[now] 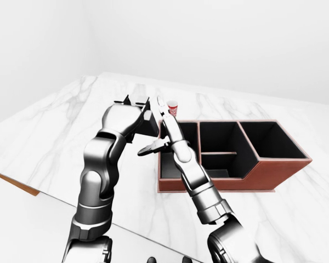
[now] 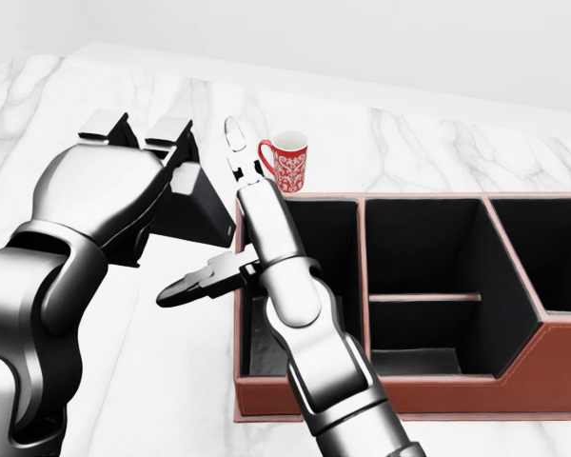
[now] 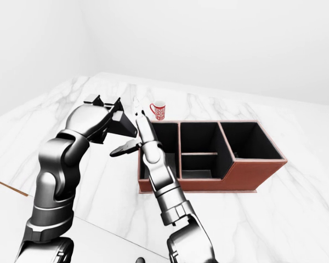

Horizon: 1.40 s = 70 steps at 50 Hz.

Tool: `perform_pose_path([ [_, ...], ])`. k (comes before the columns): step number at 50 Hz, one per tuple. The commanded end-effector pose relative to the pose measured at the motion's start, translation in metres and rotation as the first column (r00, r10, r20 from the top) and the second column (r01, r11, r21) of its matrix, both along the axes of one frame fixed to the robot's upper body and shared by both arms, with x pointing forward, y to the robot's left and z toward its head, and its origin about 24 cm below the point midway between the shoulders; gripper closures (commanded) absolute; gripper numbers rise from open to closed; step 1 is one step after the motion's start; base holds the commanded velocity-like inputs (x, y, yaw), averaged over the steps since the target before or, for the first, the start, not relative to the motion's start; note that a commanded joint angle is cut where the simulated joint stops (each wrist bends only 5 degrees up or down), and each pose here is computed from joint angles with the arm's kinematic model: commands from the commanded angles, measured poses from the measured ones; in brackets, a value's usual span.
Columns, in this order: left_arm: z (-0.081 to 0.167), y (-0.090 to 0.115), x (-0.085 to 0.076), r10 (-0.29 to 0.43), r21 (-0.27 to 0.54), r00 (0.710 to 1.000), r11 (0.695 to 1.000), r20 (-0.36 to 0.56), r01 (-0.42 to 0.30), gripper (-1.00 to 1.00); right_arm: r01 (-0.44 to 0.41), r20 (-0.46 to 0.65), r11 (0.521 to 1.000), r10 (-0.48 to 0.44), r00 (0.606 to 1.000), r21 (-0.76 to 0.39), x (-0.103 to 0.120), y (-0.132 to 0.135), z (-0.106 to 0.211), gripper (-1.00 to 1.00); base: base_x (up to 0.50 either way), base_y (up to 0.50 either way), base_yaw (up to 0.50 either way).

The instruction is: Pick up the book and place it in the right compartment of the caddy.

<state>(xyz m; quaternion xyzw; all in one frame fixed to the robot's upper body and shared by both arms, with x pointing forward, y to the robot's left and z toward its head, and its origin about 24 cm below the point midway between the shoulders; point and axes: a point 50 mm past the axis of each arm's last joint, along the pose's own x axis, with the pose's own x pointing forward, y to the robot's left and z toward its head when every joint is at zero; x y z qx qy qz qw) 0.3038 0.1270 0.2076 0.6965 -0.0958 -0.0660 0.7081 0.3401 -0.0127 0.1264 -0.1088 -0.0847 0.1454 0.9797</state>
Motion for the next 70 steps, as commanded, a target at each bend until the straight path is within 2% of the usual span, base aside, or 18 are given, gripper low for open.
perform_pose_path([
  [1,0.005,0.001,-0.006,-0.002,-0.004,0.999,1.000,0.053,0.002,1.00,-0.006,0.097,0.999,0.002,0.995,0.036,-0.003,0.000,0.027,-1.00,0.00,0.00,0.00],
  [2,0.004,0.001,-0.006,-0.003,-0.003,0.999,1.000,0.052,0.003,1.00,0.009,0.049,1.000,-0.010,0.999,0.021,-0.002,-0.001,0.012,-1.00,0.00,0.00,0.00],
  [3,0.005,0.001,-0.006,-0.004,-0.003,0.999,1.000,0.051,0.004,1.00,-0.001,0.083,0.999,-0.001,0.997,0.032,-0.003,0.000,0.022,-1.00,0.00,0.00,0.00],
  [6,0.006,0.000,-0.006,-0.005,-0.003,0.999,1.000,0.053,0.005,1.00,0.012,0.035,1.000,-0.013,0.999,0.015,-0.002,-0.001,0.008,-1.00,0.00,0.00,0.00],
  [9,0.006,0.000,-0.007,-0.005,0.000,0.999,1.000,0.050,0.005,1.00,0.013,0.031,1.000,-0.013,0.999,0.012,-0.002,-0.001,0.008,-1.00,0.00,0.00,0.00],
  [10,0.005,0.000,-0.006,-0.005,0.000,0.999,1.000,0.050,0.005,1.00,-0.002,0.079,1.000,-0.001,0.997,0.028,-0.002,0.000,0.021,-1.00,0.00,0.00,0.00],
  [11,0.006,0.000,-0.006,-0.006,0.000,0.999,1.000,0.049,0.006,1.00,-0.007,0.080,1.000,0.004,0.997,0.028,-0.003,0.000,0.022,-0.88,0.00,0.00,0.00],
  [13,0.006,0.000,-0.006,-0.007,-0.002,0.999,1.000,0.050,0.007,1.00,-0.017,0.098,0.999,0.014,0.995,0.035,-0.004,0.001,0.026,1.00,0.00,0.00,0.00],
  [17,0.006,0.000,-0.006,-0.008,-0.003,0.999,1.000,0.051,0.008,1.00,0.003,0.034,1.000,-0.003,0.999,0.016,-0.004,-0.001,0.008,1.00,0.00,0.00,0.00],
  [19,0.006,-0.001,-0.007,-0.009,-0.005,0.999,1.000,0.051,0.009,1.00,-0.014,0.100,0.999,0.010,0.995,0.038,-0.005,0.000,0.027,1.00,0.00,0.00,0.00],
  [37,0.008,-0.001,-0.005,-0.004,-0.012,0.999,1.000,0.043,0.005,1.00,-0.013,0.110,0.999,0.009,0.994,0.044,-0.005,0.000,0.030,1.00,0.00,0.00,0.00],
  [38,0.007,-0.001,-0.006,-0.010,-0.008,0.999,1.000,0.043,0.010,-0.47,-0.015,0.114,0.999,0.010,0.993,0.045,-0.005,0.000,0.030,1.00,0.00,0.00,0.00],
  [39,0.004,-0.002,-0.008,-0.010,0.005,0.999,1.000,0.037,0.010,-1.00,-0.015,0.113,0.999,0.010,0.994,0.045,-0.005,0.001,0.030,1.00,0.00,0.00,0.00],
  [48,0.003,-0.002,-0.005,0.003,0.013,0.999,1.000,0.033,-0.004,-1.00,-0.017,0.111,0.999,0.012,0.994,0.044,-0.005,0.001,0.030,1.00,0.00,0.00,0.00],
  [51,0.002,-0.002,-0.005,0.007,0.016,1.000,1.000,0.030,-0.008,-1.00,0.004,0.038,1.000,-0.005,0.999,0.022,-0.003,0.000,0.010,1.00,0.00,0.00,0.00],
  [53,-0.002,-0.001,-0.005,0.014,0.021,1.000,1.000,0.015,-0.015,-1.00,-0.015,0.107,0.999,0.010,0.994,0.043,-0.005,0.001,0.029,1.00,0.00,0.00,0.00],
  [64,0.000,0.002,-0.003,0.036,0.012,0.999,0.999,0.017,-0.037,-1.00,-0.006,0.075,0.999,0.003,0.997,0.034,-0.005,0.000,0.019,1.00,0.00,0.00,0.00],
  [70,0.011,0.005,-0.004,0.046,-0.014,0.998,0.999,0.054,-0.045,-1.00,-0.019,0.116,0.999,0.014,0.993,0.044,-0.006,0.001,0.030,1.00,0.00,0.00,0.00],
])
